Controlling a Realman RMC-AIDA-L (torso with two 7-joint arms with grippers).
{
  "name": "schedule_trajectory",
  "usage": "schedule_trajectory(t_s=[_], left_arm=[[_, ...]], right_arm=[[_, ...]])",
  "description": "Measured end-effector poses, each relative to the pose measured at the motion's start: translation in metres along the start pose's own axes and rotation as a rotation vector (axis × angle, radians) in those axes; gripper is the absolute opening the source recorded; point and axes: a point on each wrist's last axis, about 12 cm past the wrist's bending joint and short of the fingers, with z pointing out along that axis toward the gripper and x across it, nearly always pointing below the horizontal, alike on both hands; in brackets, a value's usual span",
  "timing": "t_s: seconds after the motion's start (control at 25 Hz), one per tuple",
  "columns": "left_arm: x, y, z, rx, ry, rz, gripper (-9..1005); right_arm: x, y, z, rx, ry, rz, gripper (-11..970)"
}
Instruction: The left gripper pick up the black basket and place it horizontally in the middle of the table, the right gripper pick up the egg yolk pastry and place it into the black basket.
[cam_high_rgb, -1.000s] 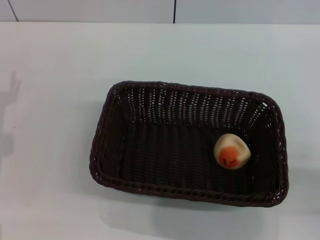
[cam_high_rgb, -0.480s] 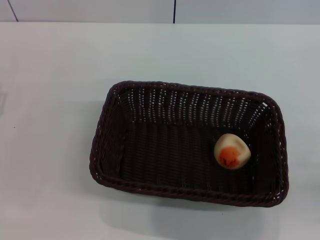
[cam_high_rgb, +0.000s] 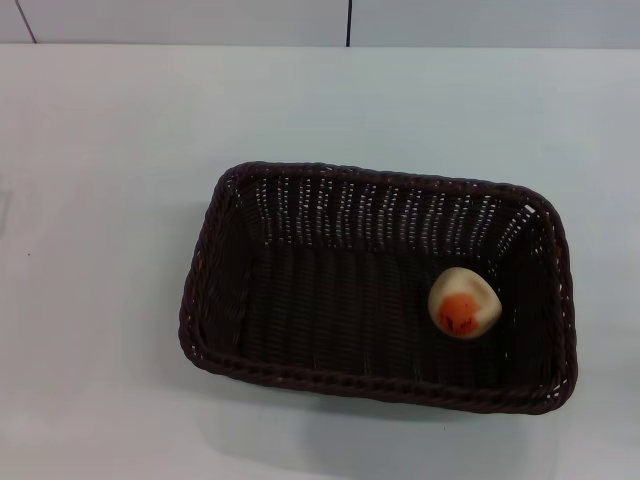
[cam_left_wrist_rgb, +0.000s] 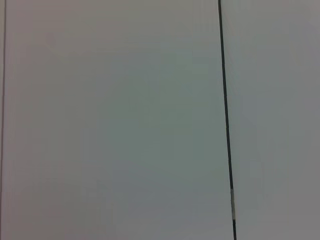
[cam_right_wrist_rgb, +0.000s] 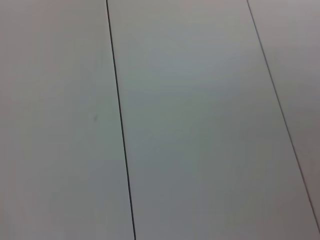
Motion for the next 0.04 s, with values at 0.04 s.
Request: schedule_trajectory(t_s=[0.04], left_arm=[[0.0000, 0.0000, 0.0000, 0.000, 0.000, 0.000, 810]], right_arm=[[0.0001, 0.0002, 0.0001, 0.000, 0.000, 0.001, 741]])
